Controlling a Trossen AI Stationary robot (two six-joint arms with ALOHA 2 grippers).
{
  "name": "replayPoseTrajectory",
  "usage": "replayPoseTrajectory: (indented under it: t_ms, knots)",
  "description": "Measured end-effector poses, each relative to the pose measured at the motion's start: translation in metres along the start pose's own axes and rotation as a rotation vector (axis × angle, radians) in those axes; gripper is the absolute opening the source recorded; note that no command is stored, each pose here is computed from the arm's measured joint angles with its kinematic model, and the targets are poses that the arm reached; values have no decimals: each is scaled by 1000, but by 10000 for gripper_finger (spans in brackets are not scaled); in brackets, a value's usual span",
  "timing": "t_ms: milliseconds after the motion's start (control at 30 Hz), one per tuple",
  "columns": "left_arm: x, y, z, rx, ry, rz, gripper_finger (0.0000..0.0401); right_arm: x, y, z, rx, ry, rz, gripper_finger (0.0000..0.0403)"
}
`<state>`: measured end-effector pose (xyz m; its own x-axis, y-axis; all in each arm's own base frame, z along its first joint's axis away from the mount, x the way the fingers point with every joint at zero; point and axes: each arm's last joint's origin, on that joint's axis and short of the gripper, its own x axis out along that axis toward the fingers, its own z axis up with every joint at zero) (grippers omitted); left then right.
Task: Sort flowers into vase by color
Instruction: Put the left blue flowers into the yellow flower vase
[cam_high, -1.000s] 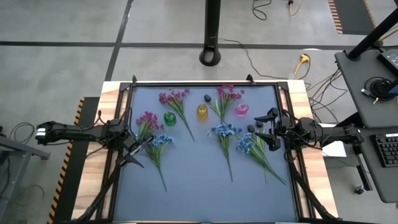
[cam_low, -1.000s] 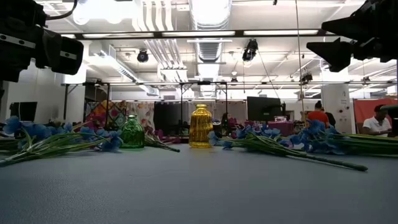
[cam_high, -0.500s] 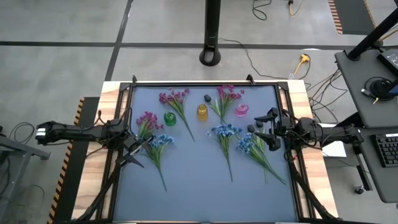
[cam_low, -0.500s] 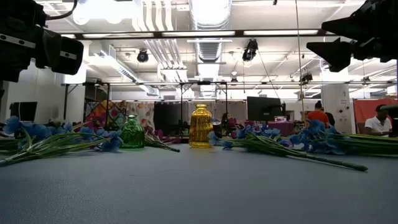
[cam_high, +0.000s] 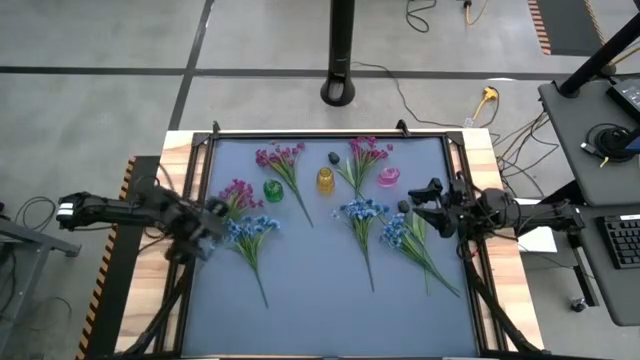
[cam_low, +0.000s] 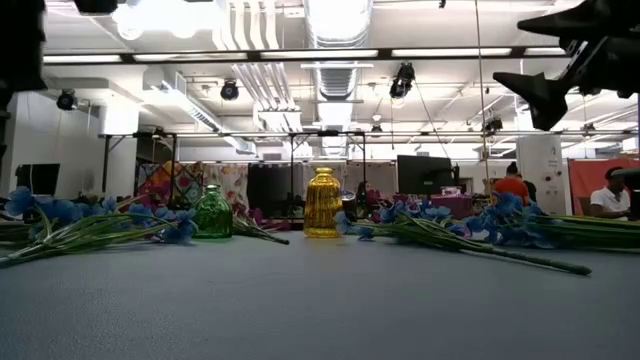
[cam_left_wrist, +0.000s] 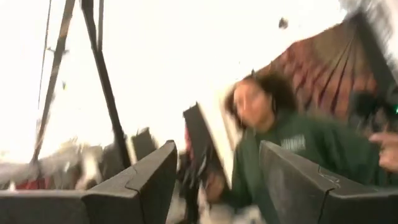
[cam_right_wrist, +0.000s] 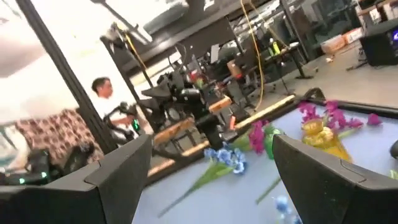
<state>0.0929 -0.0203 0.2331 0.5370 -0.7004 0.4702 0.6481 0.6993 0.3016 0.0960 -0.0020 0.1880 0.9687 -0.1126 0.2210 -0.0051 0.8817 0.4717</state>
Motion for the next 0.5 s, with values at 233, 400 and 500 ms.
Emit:
replayPoseTrajectory:
  t_ms: [233,400,500]
  knots:
    - [11,16,7,-208,48,199,212,0,-1,9,-24,-152,-138,325]
    - [12,42,-10,-589,258,881,212,3,1,17,-79,-248,-174,325]
    - [14,45,-10,-708,323,976,212,7,2,17,-88,-259,-174,325]
